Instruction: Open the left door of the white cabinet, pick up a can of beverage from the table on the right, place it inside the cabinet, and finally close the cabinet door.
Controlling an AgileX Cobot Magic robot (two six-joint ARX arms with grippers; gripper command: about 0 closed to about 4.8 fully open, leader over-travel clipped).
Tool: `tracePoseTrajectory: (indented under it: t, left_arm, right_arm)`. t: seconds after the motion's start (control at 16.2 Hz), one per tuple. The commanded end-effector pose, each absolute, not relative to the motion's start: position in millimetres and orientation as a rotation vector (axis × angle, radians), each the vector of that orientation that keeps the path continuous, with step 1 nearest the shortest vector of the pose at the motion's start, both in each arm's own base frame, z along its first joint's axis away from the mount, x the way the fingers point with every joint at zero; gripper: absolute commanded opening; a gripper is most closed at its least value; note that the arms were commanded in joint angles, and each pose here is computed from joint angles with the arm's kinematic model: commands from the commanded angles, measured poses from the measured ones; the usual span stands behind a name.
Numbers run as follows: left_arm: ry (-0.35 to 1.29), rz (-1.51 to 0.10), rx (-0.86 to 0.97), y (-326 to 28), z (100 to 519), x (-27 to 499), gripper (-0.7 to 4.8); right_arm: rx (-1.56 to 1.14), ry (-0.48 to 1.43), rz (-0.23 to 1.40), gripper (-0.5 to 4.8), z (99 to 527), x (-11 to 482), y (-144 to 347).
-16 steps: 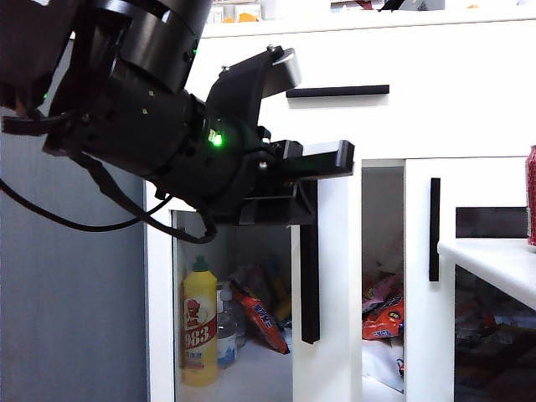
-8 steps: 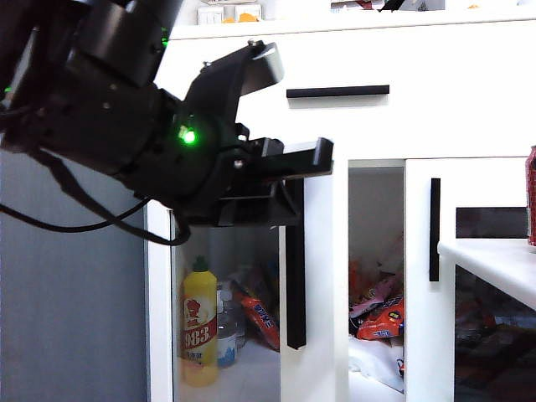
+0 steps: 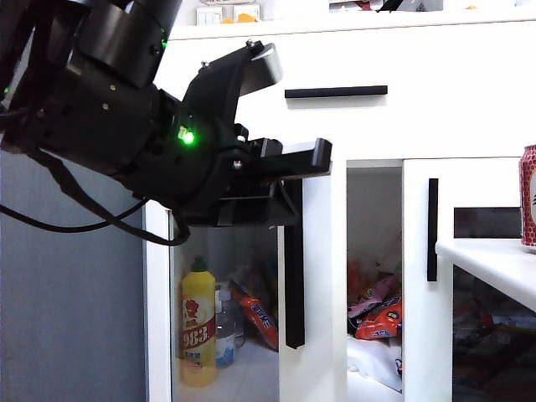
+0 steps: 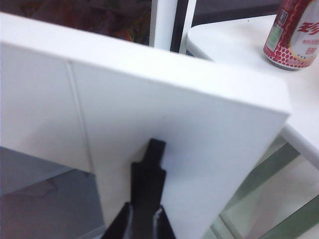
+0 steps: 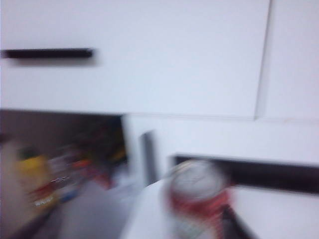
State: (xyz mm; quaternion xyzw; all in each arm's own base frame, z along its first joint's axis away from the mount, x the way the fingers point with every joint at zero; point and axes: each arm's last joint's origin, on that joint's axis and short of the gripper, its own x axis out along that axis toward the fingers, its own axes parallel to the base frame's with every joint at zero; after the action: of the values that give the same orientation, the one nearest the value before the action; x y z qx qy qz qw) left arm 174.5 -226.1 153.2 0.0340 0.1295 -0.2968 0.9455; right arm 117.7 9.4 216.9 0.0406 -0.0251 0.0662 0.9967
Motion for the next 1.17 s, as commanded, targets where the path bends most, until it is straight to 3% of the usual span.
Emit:
tracePoseTrajectory:
  t: [0.06,0.31,0.62,0.87,1.17]
  left_arm:
    - [0.124,-0.449,-0.027,-221.2,172.9,183.9,-0.06]
    - [0.123,-0.449,-0.028,-221.3,173.2,183.6,-0.06]
    - [0.123,-0.449,-0.028,-221.3,173.3,183.5,-0.06]
    - [0.111,-0.45,-0.038,-220.3,177.5,182.8,-0.06]
    - [0.067,-0.454,-0.075,-216.6,192.8,180.0,-0.06]
  right_arm:
    - [0.11,-0.019,0.25,-0.04,224.2,86.0,14.1]
    - [0.162,0.13,0.388,-0.03,232.0,101.4,21.2]
    - [0.133,0.32,0.577,-0.03,261.5,168.4,50.4]
    - [0.152,0.551,0.826,-0.03,249.6,217.9,95.7]
    - [0.217,0.696,0.984,-0.03,232.9,233.2,108.6]
